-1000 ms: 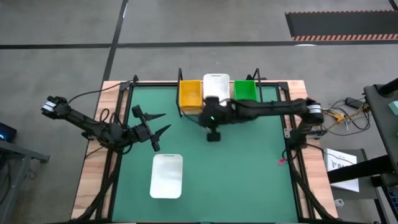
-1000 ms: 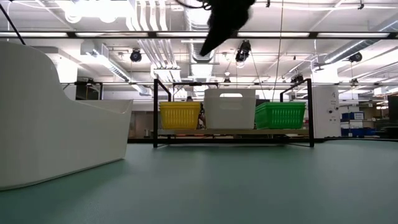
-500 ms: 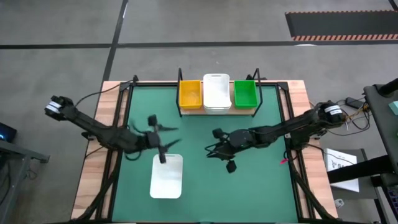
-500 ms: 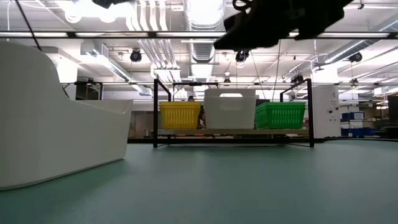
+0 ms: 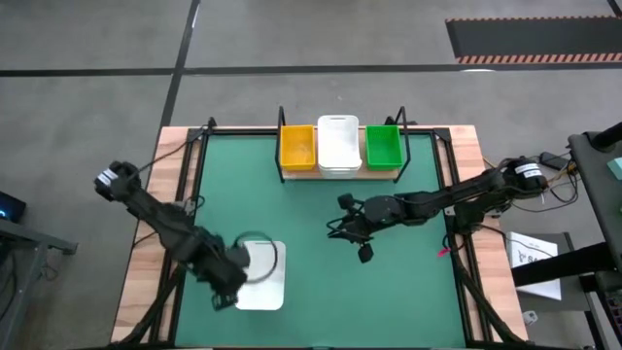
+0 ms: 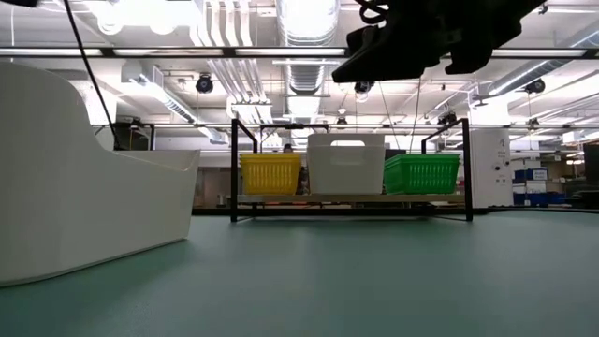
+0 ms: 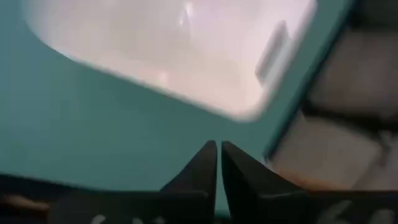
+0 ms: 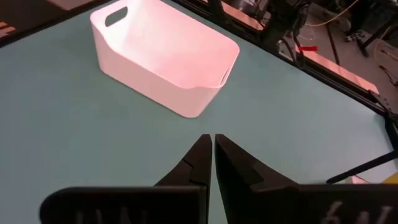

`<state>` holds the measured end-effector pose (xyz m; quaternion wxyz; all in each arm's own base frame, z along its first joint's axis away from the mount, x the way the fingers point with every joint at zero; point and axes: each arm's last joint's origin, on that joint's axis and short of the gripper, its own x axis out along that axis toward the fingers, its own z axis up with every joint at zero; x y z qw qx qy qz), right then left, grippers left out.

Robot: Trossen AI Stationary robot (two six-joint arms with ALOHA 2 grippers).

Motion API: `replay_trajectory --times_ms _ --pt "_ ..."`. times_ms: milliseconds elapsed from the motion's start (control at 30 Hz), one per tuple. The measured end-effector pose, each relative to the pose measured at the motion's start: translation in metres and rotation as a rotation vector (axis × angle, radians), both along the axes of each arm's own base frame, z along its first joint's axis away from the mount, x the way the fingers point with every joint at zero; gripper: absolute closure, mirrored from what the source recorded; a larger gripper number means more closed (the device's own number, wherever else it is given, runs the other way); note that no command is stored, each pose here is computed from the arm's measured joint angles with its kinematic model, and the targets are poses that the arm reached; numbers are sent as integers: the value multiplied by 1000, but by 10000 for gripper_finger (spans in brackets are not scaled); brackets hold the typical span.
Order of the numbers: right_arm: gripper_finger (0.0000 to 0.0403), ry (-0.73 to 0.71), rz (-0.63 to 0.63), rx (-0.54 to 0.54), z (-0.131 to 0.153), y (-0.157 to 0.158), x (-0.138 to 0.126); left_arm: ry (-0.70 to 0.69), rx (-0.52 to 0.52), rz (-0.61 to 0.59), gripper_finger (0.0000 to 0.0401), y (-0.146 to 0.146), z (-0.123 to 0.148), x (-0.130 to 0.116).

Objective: Stack baskets on shelf by color
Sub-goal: Stack the white bin on top of the white bin on the shelf

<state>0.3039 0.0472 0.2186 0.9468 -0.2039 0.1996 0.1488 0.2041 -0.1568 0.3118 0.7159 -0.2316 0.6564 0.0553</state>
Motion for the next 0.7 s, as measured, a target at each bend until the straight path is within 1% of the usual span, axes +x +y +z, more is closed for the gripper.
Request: replay_trajectory --times_ms 33,100,233,367,467,533,600,667,700 --pt "390 2 -1 0 -1 0 1 42 -31 -18 394 -8 -5 1" --pt "390 6 2 -6 -2 -1 0 115 -35 -47 393 -20 -18 1" --pt "390 8 17 -20 -4 0 -1 226 57 -70 400 -30 -47 -1" --pt "390 17 17 -21 -5 0 -1 238 153 -57 400 -35 -76 10" --pt "390 43 20 -31 -7 -1 -2 166 163 -67 400 -38 -95 25" --pt "390 49 21 -32 -8 -1 -3 45 229 -37 400 -36 -101 41" --pt "390 46 21 -32 -8 -1 -2 -81 308 -14 400 -31 -96 57" --pt "390 48 18 -27 -8 -1 -2 -127 363 -25 401 -24 -91 62" --pt "390 51 13 -19 -8 -1 -2 -120 375 -39 401 -22 -91 62"
